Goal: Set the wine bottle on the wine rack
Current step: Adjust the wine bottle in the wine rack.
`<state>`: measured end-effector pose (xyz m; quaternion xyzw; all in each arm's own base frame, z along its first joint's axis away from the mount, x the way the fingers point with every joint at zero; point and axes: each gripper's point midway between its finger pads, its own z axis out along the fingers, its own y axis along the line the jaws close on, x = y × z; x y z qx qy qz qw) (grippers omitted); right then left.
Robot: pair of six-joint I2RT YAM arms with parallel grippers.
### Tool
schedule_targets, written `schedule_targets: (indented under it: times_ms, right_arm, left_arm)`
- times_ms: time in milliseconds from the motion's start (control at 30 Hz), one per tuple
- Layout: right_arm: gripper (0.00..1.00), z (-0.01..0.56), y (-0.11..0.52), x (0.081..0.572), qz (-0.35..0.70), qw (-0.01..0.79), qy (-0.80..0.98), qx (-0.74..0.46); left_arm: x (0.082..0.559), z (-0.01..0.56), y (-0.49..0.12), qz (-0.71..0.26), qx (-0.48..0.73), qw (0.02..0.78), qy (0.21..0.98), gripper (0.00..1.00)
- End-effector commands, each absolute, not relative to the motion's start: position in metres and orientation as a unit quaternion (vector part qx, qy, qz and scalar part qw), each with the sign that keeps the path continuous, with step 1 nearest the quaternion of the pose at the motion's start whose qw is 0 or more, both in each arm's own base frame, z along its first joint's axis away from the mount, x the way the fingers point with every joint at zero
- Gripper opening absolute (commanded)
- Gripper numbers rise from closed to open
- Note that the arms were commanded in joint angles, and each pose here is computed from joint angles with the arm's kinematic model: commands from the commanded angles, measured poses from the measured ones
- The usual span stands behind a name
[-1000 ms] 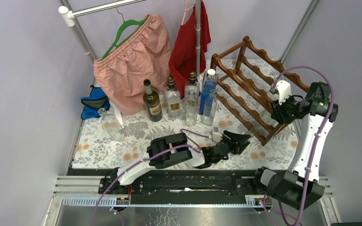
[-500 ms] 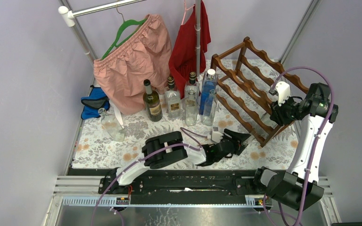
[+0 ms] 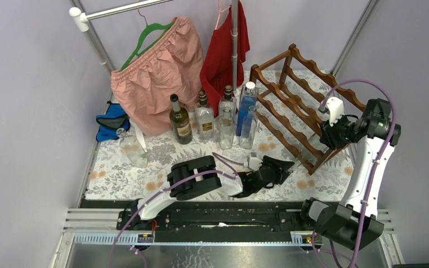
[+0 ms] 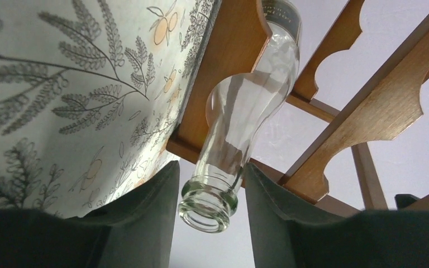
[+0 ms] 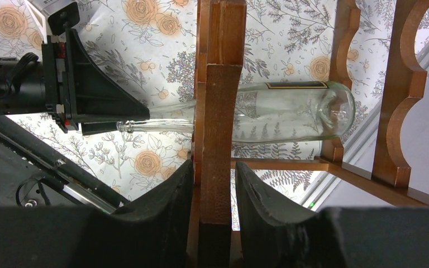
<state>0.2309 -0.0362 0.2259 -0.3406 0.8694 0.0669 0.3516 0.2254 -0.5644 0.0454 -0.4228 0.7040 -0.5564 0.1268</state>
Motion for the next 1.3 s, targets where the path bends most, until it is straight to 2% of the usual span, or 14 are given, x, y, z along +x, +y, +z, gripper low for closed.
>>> schedule_targets:
  times_ms: [0,133,233,567,867,1267]
  right_arm:
    - [0.00,0.224,-0.021,0.208,0.101,0.329,0.874,-0.344]
    - [0.00,0.222,-0.021,0.208,0.102,0.327,0.874,-0.343]
    - [0.00,0.220,-0.022,0.208,0.101,0.325,0.876,-0.343]
    - [0.00,0.218,-0.023,0.208,0.099,0.323,0.877,-0.342]
    - [0.00,0.216,-0.024,0.209,0.097,0.322,0.878,-0.342]
    - [0.00,0.214,-0.025,0.209,0.099,0.320,0.879,-0.340]
  left_arm:
    - [0.214,-0.071,-0.509,-0.423,-0.513,0.116,0.738,0.46]
    - [0.215,-0.069,-0.509,-0.435,-0.509,0.117,0.734,0.39]
    - [0.217,-0.063,-0.509,-0.449,-0.504,0.122,0.728,0.28]
    - [0.224,-0.025,-0.516,-0.547,-0.470,0.141,0.678,0.01]
    - [0.233,0.007,-0.520,-0.631,-0.459,0.147,0.609,0.00]
    - [0.236,0.016,-0.535,-0.683,-0.428,0.155,0.571,0.00]
